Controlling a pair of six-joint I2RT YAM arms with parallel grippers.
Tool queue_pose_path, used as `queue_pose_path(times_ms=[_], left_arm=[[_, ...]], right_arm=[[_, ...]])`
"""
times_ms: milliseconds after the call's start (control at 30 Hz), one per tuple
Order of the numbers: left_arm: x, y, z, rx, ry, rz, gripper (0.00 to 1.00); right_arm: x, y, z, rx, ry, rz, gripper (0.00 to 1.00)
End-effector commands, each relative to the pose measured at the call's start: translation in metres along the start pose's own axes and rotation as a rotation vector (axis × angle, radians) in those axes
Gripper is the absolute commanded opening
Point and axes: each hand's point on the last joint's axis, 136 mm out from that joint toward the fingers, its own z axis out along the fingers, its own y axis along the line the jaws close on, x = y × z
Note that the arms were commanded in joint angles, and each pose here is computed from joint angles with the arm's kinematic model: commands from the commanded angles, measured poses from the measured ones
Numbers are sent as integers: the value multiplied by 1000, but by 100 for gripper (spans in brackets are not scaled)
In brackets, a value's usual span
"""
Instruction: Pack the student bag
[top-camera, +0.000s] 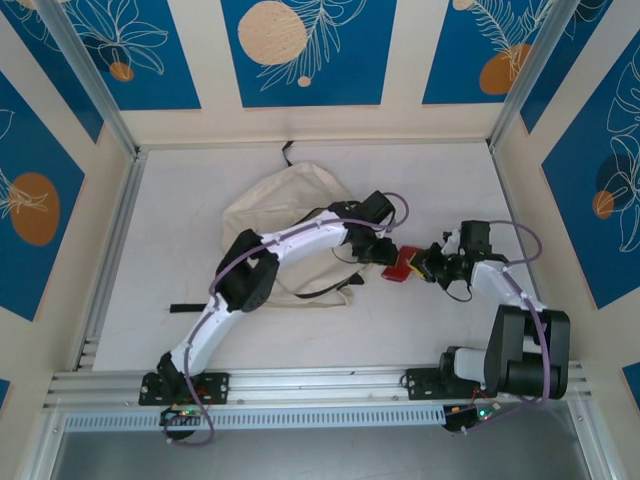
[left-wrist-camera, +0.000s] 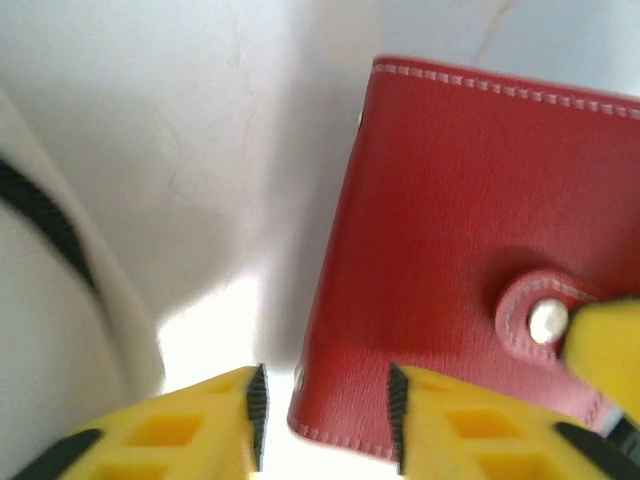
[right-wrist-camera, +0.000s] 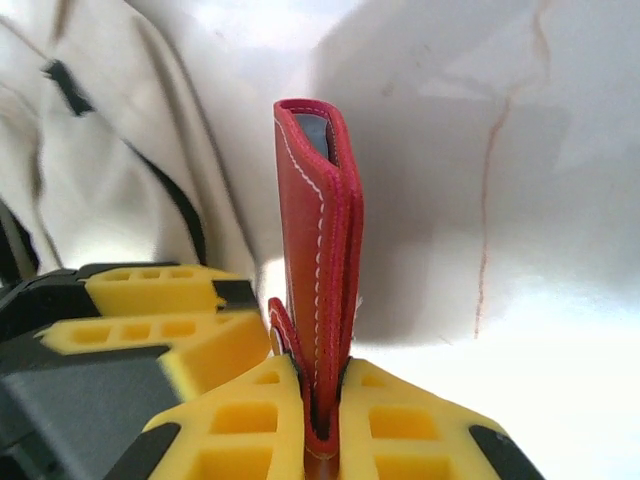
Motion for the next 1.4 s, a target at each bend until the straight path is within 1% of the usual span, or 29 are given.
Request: queue_pose_path(times_ms=[0, 67, 133, 233, 300, 467, 567, 700, 867, 967, 1100, 1267, 1367], left_arm=[[-29, -11, -93, 3, -150, 10, 48], [-31, -2, -118, -21, -196, 4, 53], [-32, 12, -142, -58, -241, -9, 56], [-29, 47, -175, -167, -313, -35, 60], [-24, 74, -195, -241, -355, -68, 64], [-8, 128, -224, -301, -402, -200, 69], [0, 147, -236, -329, -428, -253, 72], [10, 164, -243, -353, -438, -303, 73], [16, 174, -243, -365, -432, -324, 73], [17, 177, -241, -368, -426, -324, 73], [18, 181, -236, -376, -410, -319, 73], [19, 187, -230, -393, -390, -317, 72], [19, 191, -225, -401, -380, -321, 70]], right_arm=[[-9, 34, -23, -69, -55, -100, 10], [-7, 51, -30, -122, -52, -141, 10], [-2, 73, -32, -189, -19, -190, 10], [15, 107, -25, -283, 69, -270, 10], [29, 131, -14, -334, 138, -322, 10], [56, 170, 27, -408, 290, -349, 11], [71, 183, 54, -418, 376, -333, 11], [73, 188, 88, -388, 427, -283, 11], [57, 196, 113, -397, 412, -241, 11], [41, 199, 131, -367, 366, -210, 11], [23, 210, 152, -377, 319, -164, 11], [16, 220, 176, -327, 261, -117, 11], [19, 221, 188, -294, 227, -80, 11]])
